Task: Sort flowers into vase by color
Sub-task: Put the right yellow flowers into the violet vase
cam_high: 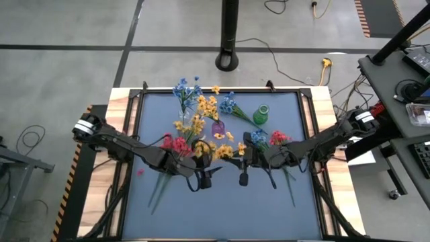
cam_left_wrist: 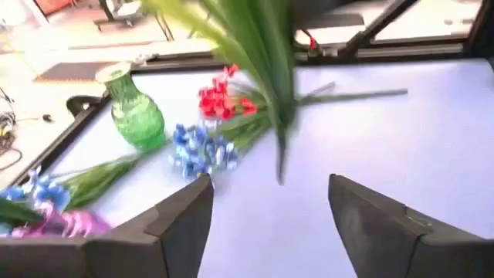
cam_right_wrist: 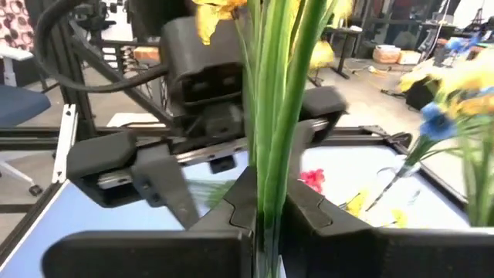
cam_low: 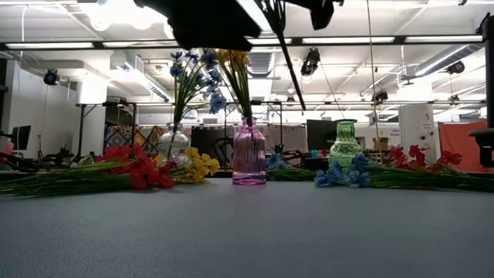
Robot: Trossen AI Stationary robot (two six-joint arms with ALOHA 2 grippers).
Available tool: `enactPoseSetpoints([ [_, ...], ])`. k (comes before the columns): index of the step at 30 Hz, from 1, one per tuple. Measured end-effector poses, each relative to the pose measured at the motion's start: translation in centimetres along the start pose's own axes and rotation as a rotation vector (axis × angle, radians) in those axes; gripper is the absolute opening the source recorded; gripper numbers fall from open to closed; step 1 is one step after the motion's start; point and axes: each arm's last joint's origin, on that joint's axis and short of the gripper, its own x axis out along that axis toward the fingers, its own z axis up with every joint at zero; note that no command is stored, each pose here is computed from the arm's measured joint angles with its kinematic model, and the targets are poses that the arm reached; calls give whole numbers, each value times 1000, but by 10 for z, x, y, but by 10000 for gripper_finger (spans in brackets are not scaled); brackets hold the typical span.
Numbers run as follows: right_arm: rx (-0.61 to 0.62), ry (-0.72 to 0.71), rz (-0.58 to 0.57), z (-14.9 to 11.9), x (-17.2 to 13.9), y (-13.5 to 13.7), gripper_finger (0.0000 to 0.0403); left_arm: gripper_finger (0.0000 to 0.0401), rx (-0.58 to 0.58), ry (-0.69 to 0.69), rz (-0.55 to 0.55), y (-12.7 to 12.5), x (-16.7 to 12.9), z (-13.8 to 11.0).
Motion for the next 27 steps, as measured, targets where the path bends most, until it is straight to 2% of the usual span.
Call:
enactPoseSetpoints([
  [8, -52, -125, -88, 23, -2, -31, 23, 247, -19, 163, 30, 15, -23, -6],
  [15, -70, -235, -117, 20, 14, -68, 22, 238, -99, 339, 99, 27, -43, -19],
  [22, -43, -391, -156, 17, 15, -99, 22, 232, -88, 367, 151, 27, -50, -23],
  [27, -33, -437, -197, 4, 16, -111, 22, 232, -67, 367, 176, 27, -51, -24],
])
